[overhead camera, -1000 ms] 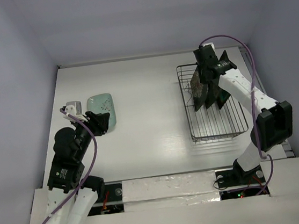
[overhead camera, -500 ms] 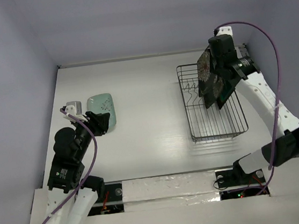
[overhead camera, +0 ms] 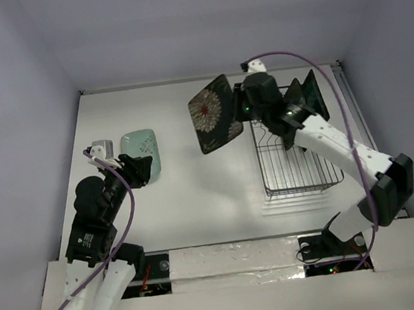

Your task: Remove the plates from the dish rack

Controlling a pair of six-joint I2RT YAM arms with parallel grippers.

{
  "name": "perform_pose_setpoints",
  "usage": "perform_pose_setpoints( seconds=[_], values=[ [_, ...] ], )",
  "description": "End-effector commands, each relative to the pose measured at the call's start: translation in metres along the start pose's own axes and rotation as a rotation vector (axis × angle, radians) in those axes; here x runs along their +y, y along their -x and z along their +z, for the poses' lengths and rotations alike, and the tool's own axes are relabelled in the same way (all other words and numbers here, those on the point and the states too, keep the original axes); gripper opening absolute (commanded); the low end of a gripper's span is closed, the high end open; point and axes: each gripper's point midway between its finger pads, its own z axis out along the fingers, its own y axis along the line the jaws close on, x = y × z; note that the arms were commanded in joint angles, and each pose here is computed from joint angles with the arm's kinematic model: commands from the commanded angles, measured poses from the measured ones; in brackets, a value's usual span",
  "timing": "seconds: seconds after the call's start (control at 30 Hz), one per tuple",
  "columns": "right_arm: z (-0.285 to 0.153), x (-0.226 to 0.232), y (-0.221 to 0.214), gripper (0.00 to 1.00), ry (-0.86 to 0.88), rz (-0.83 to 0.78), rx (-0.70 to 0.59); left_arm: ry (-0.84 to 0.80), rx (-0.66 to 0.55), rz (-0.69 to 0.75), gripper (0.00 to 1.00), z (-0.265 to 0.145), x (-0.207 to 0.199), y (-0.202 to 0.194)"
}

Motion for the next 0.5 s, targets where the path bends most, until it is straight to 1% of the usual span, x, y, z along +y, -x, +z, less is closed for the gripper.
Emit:
perform_pose_setpoints(
  seconds=[0.0, 0.07, 0.1, 0.17, 0.27, 0.33, 0.47],
  values=[
    [0.013, 0.068, 0.038, 0.0, 0.251, 0.2, -0.153, -0.032, -0.037, 0.008, 0.35, 0.002, -0.006, 0.008],
    [0.032, 0.075, 0.022, 0.0, 0.258, 0.219, -0.131, -0.033, -0.038, 0.008, 0.35, 0.002, -0.006, 0.008],
    [0.036, 0.081, 0.014, 0.0, 0.271, 0.245, -0.11, -0.032, -0.037, 0.008, 0.35, 0.002, -0.006, 0.008],
    [0.046, 0.088, 0.005, 0.0, 0.292, 0.272, -0.115, -0.034, -0.041, 0.008, 0.35, 0.002, -0.006, 0.009],
    [0.065, 0.092, -0.018, 0.0, 0.284, 0.3, -0.075, -0.038, -0.039, 0.01, 0.35, 0.001, -0.007, 0.008],
    [0.081, 0.087, -0.034, 0.0, 0.251, 0.309, -0.048, -0.037, -0.041, 0.008, 0.35, 0.001, -0.007, 0.009],
    [0.097, 0.079, -0.058, 0.0, 0.215, 0.309, -0.017, -0.039, -0.037, 0.01, 0.35, 0.002, -0.007, 0.008]
  ],
)
